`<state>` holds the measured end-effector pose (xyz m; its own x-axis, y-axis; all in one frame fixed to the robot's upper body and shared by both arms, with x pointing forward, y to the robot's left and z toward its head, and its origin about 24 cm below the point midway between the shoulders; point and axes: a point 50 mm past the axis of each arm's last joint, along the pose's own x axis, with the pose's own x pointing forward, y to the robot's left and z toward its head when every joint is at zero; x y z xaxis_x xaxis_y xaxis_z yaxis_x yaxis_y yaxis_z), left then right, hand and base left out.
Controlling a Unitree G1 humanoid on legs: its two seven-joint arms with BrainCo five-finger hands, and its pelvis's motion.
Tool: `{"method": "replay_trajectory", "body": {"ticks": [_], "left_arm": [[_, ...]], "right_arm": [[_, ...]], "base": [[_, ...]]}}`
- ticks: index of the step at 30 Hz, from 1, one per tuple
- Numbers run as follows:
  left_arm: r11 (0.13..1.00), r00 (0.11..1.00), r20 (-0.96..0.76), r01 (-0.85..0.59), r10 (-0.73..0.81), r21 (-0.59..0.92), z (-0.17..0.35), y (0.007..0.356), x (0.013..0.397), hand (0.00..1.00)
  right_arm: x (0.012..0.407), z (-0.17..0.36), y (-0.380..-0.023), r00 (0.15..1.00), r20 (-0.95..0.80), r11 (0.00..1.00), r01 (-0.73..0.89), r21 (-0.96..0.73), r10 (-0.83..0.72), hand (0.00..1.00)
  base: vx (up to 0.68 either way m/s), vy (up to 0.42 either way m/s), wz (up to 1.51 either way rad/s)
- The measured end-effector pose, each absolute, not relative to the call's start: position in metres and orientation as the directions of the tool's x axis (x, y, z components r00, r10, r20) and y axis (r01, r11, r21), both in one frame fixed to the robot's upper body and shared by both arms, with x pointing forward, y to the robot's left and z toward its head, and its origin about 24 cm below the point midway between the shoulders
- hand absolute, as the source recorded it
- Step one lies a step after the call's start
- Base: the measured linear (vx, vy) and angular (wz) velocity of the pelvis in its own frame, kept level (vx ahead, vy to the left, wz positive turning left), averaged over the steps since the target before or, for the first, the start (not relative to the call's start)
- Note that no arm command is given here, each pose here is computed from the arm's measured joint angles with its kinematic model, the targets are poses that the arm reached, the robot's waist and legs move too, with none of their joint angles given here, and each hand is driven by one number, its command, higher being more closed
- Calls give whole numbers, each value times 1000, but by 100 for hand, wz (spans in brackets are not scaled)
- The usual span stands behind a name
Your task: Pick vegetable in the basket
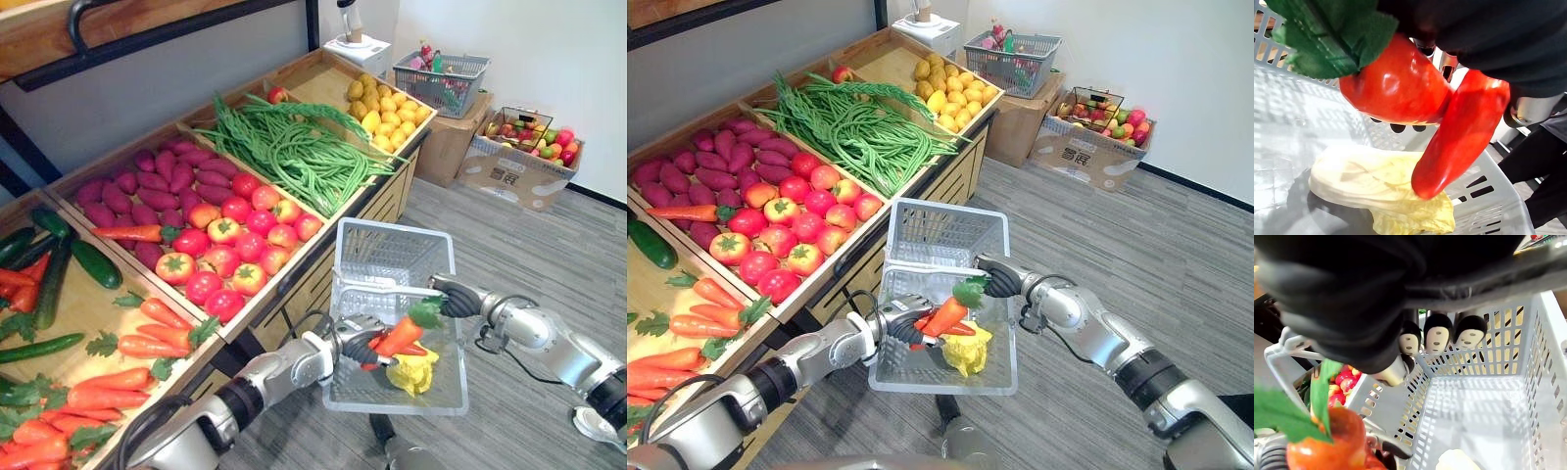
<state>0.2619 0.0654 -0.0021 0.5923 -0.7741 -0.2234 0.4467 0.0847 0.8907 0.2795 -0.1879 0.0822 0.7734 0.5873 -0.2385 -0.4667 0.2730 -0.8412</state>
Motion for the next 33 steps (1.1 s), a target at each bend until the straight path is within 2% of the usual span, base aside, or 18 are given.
{"method": "replay_trajectory", "body": {"ticks": [18,21,26,29,33], "left_arm": [[107,653,-221,423,-725,900,1,68,278,0],[157,647,-139,378,-750,912,20,58,279,0],[389,554,142,357,-820,850,67,32,249,0],[513,552,262,369,-792,775,84,38,231,0],[611,584,341,358,-736,706,101,62,222,0]], "right_arm": [[282,73,-186,778,-251,305,-490,-817,576,100],[287,69,-197,823,-233,369,-461,-807,519,100],[280,40,-229,895,-298,388,-418,-822,333,100],[271,17,-248,908,-361,449,-419,-789,214,100],[251,-14,-282,893,-450,562,-371,-739,-2,100]], "base": [[8,26,8],[-16,22,49],[-53,13,61],[-57,0,68],[-50,0,69]]}}
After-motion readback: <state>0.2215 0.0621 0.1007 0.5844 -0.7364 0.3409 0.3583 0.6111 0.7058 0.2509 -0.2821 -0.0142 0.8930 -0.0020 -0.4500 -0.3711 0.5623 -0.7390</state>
